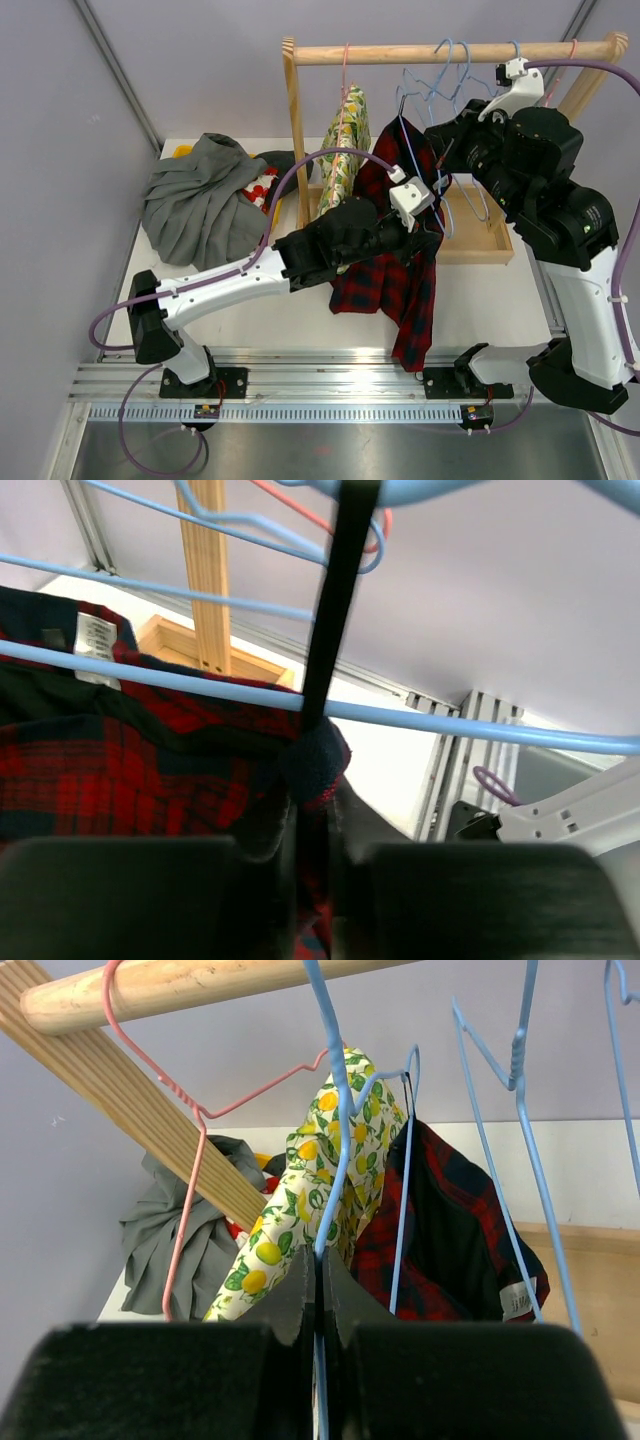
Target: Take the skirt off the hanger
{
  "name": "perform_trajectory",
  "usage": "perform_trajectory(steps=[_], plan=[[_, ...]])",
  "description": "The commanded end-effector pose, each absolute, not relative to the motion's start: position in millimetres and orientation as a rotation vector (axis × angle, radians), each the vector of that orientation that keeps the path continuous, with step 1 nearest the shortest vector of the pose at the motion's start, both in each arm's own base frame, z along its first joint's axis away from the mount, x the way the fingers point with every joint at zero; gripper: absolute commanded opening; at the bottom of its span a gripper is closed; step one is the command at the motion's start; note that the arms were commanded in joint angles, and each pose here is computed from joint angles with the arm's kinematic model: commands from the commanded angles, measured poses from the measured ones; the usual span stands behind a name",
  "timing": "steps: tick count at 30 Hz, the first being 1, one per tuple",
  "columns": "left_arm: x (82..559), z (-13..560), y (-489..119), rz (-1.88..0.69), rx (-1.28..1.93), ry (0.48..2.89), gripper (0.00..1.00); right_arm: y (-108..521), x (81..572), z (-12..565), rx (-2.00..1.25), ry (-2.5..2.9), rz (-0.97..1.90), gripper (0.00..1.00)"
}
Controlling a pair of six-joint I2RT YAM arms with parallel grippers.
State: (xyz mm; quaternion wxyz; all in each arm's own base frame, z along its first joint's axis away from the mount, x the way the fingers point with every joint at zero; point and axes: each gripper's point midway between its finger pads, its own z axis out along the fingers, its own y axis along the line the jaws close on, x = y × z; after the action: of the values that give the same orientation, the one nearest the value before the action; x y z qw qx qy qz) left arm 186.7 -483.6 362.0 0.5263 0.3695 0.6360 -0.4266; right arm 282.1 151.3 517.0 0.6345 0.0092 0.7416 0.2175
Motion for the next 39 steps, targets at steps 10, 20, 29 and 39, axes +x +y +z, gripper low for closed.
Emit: perform_trajectory(steps=[10, 20, 29, 39], plan=[[174.2, 425.2, -458.0, -1.008, 0.839, 1.427, 0.00, 128.4, 293.4, 532.4, 0.197, 1.502, 0.466, 0.00], [149.0, 459.2, -435.9, -0.959, 0.862, 1.380, 0.00, 116.7, 314.5, 511.1, 0.303, 1.431, 0.383, 0.00], [145.3, 445.0, -435.5, -0.944, 0.873, 1.417, 0.00, 101.7, 324.3, 500.1, 0.381, 1.385, 0.295, 0.00], [152.9, 440.7, -440.4, -0.906, 0.853, 1.432, 0.00, 110.5, 337.4, 486.3, 0.420, 1.394, 0.190, 0.00]])
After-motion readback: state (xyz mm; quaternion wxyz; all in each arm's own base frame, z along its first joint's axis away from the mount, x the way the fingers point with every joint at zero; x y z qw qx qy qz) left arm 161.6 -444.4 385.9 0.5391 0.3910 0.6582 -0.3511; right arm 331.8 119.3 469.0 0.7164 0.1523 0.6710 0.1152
